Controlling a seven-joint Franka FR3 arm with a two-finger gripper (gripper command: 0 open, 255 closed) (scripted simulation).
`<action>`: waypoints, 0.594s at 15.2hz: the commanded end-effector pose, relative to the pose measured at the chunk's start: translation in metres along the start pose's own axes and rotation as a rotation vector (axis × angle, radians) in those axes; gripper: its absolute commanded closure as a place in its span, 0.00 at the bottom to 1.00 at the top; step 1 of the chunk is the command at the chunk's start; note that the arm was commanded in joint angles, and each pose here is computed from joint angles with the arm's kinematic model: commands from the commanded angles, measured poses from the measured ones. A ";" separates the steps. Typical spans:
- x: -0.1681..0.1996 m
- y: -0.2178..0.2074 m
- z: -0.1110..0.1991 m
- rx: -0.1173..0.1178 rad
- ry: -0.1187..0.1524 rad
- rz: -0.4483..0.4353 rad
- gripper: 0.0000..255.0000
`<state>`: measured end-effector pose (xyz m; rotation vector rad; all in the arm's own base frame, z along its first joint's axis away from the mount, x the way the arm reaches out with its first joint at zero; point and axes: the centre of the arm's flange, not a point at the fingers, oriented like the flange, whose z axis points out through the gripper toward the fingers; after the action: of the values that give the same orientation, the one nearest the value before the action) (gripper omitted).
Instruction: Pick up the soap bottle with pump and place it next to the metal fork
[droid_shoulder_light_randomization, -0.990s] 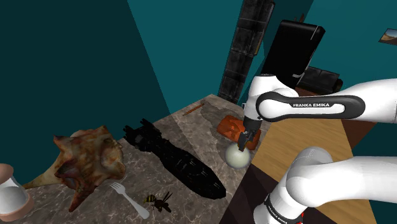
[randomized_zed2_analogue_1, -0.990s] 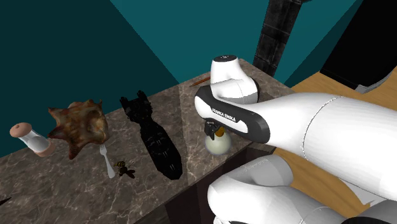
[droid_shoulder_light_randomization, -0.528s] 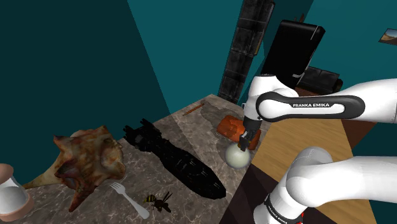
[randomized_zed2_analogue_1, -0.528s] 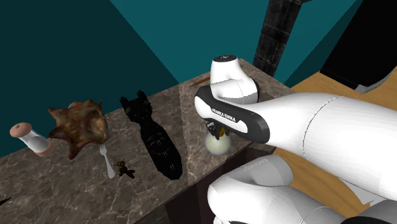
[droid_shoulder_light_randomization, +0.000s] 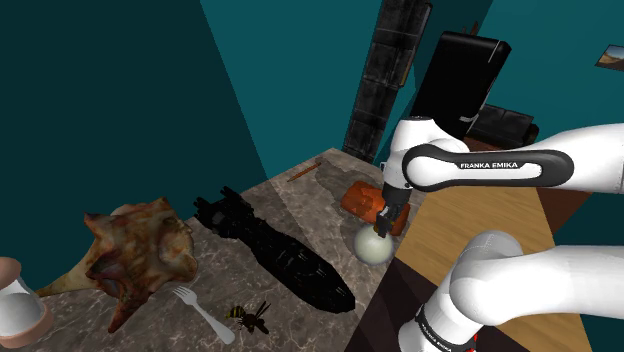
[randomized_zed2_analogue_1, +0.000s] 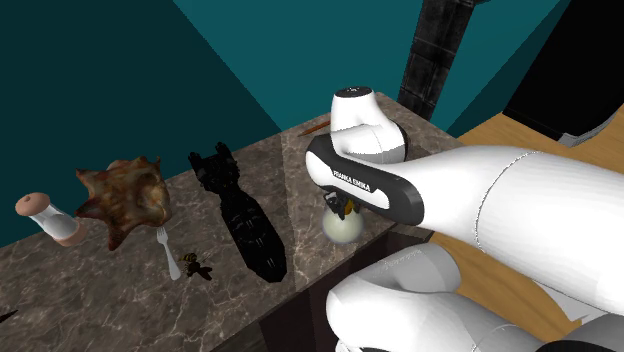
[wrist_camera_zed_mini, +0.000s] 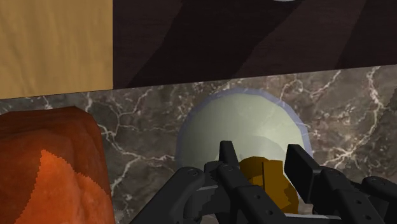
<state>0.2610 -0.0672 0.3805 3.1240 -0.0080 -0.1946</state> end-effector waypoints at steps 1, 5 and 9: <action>-0.001 0.000 -0.005 0.000 -0.001 0.000 1.00; -0.003 0.000 -0.026 0.000 -0.001 0.000 1.00; -0.006 0.001 -0.047 0.000 -0.001 0.000 1.00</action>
<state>0.2612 -0.0668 0.4210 3.1238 -0.0078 -0.1960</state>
